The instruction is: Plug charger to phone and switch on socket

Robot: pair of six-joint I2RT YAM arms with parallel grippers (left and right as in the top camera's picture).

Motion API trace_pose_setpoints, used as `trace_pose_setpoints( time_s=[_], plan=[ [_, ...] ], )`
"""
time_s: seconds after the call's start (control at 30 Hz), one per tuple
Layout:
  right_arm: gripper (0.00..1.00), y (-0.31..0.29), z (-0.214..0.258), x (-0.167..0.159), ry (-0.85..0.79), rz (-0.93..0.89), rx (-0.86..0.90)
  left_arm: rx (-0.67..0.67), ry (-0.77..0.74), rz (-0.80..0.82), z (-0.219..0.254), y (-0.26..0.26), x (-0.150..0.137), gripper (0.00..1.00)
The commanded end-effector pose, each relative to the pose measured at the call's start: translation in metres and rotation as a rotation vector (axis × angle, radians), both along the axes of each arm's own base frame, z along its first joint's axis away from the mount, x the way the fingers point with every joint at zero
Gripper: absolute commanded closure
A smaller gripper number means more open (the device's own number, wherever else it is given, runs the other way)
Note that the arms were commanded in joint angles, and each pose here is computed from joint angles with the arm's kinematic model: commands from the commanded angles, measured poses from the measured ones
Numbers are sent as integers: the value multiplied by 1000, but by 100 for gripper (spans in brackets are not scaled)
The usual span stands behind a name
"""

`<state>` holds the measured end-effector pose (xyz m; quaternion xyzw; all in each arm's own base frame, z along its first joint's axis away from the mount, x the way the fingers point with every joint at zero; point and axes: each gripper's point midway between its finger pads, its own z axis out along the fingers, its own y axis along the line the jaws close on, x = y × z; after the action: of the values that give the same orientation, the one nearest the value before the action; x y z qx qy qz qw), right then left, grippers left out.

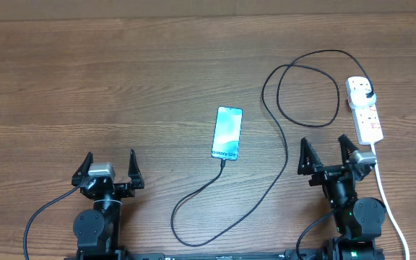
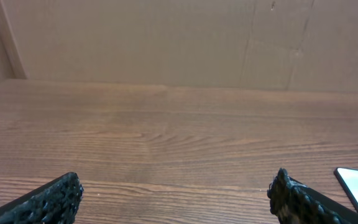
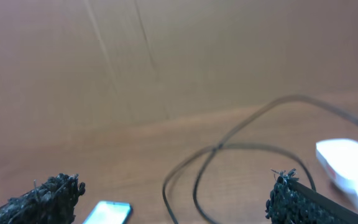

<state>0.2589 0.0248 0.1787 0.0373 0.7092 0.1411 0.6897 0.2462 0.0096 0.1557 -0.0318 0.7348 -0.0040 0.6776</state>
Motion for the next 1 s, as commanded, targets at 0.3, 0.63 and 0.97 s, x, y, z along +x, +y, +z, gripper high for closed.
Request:
trace_pose_setpoints(
  time_s=[0.3, 0.63, 0.97],
  plan=[
    [0, -3, -32, -9, 102, -15, -97, 15, -4, -2, 0, 1, 0, 0],
    [0, 7, -26, -11, 65, 45, -142, 15, -4, -2, 0, 1, 0, 0],
    [0, 19, -4, -18, -53, 112, -235, 15, -4, -2, 0, 1, 0, 0]
  ],
)
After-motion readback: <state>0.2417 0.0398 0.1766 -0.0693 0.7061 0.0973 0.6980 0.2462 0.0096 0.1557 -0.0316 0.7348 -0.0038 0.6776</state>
